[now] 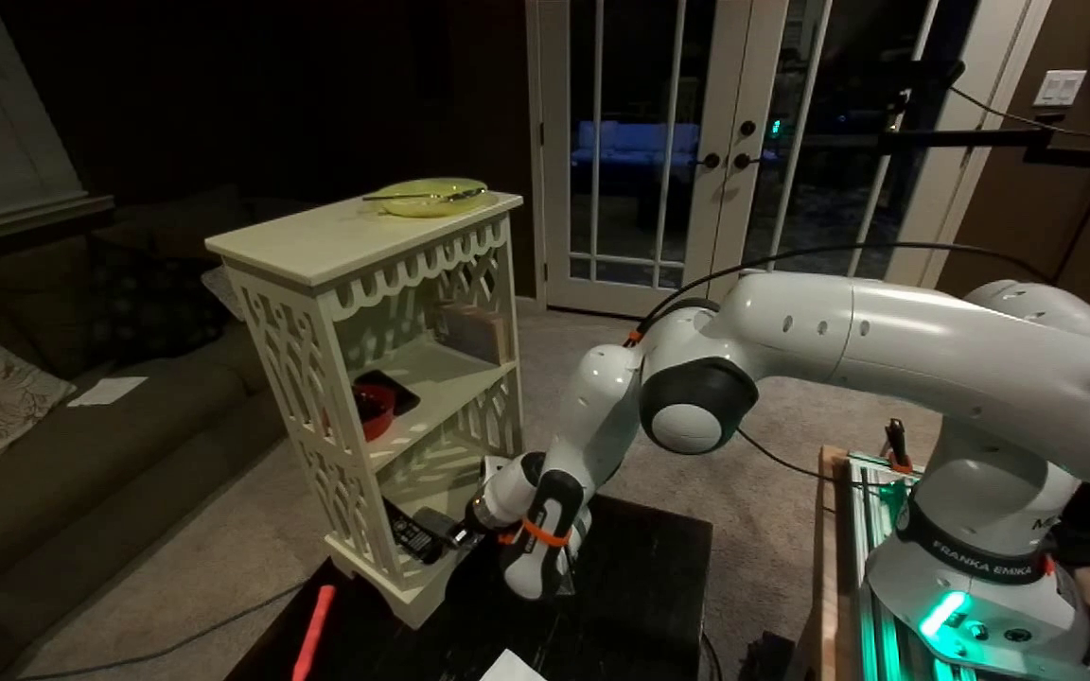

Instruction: Put the grey remote control on top of the shelf.

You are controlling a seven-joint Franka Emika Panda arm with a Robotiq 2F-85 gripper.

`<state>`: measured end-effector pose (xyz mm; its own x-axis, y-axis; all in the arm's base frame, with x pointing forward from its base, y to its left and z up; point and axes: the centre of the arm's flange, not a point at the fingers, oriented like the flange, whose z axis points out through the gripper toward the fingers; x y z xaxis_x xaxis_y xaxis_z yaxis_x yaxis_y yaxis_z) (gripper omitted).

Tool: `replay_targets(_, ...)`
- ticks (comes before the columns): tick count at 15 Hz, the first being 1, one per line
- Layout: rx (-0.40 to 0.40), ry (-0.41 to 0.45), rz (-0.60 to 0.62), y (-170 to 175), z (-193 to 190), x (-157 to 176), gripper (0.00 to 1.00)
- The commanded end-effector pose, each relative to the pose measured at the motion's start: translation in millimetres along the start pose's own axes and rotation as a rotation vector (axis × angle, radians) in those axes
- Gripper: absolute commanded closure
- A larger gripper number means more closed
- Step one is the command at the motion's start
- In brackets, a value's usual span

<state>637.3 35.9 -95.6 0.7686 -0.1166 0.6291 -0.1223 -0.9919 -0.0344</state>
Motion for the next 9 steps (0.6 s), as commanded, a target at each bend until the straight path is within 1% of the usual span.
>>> replay_targets(1,0.049,0.019,0.020,-15.9,-31.2,10.0,0.77)
replay_targets(2,0.047,0.032,0.027,-18.8,-40.1,12.4,0.77)
replay_targets(5,0.005,0.067,0.053,-14.3,-54.2,19.5,0.77)
replay_targets(7,-0.024,0.063,0.070,-8.7,-64.4,19.4,0.77)
replay_targets(9,-0.040,0.041,0.076,-5.5,-77.9,14.7,0.77)
